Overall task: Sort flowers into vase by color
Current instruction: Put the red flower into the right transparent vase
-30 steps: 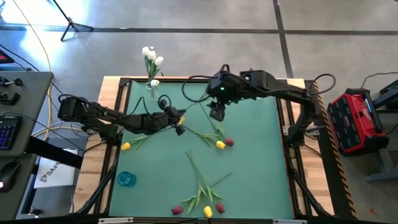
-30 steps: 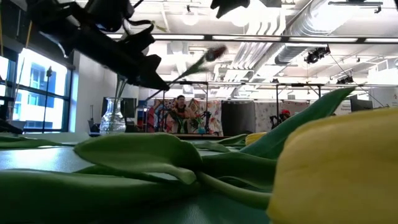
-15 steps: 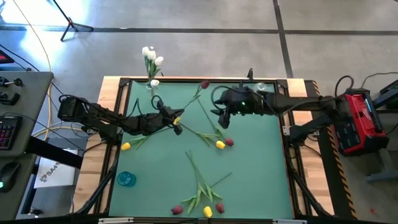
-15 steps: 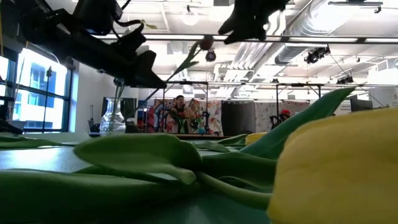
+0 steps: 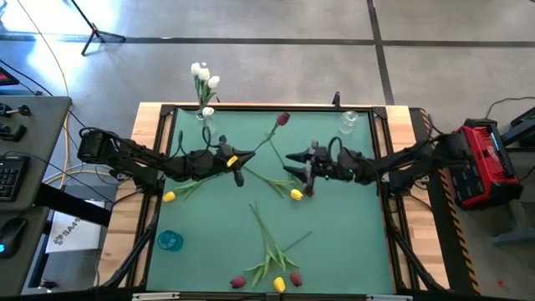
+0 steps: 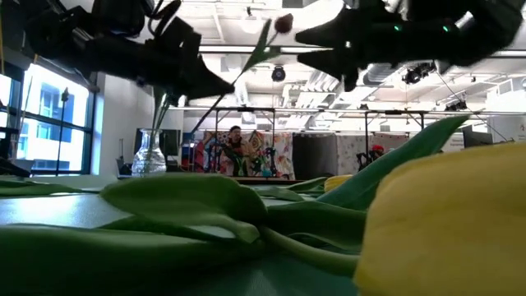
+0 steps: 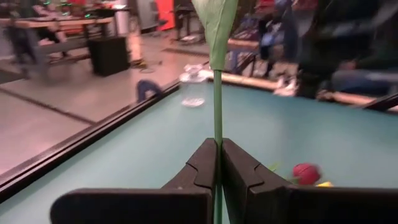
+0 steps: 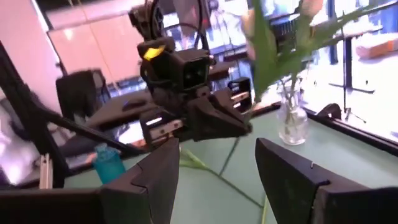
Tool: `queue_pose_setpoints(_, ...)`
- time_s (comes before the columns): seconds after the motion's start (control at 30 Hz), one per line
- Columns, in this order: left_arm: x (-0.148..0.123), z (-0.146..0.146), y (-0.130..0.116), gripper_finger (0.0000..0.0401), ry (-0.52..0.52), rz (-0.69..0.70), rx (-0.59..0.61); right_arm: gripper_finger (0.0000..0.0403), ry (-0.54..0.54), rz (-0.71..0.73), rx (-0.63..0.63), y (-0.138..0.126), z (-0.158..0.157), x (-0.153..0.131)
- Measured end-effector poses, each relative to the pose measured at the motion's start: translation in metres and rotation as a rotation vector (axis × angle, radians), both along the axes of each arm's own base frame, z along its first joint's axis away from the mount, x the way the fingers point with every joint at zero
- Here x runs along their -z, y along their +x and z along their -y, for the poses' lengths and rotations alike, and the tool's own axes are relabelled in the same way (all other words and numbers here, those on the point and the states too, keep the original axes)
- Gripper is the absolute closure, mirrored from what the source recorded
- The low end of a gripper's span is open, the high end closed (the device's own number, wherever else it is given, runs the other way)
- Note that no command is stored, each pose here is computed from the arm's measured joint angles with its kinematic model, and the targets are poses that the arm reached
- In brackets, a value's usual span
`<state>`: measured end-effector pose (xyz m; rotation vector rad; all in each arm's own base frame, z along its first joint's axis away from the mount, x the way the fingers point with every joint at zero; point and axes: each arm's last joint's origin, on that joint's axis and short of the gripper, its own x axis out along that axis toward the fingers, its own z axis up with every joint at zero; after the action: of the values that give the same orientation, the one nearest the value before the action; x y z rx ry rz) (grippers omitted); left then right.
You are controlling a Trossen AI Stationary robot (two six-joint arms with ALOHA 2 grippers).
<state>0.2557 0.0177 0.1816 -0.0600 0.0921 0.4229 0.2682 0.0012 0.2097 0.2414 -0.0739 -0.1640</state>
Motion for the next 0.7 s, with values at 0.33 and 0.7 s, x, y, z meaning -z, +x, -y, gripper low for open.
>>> queue_pose_setpoints(0.33,-0.010,0.011,0.003,0.0401,-0.045,0.121,0.187,0.0203,-0.025,-0.052,0.006,0.013,-0.016,0.027)
queue_pose_setpoints(0.7,-0.012,0.034,0.002,0.0401,-0.020,0.137,0.257,0.0203,-0.132,-0.025,0.053,0.065,-0.028,0.028)
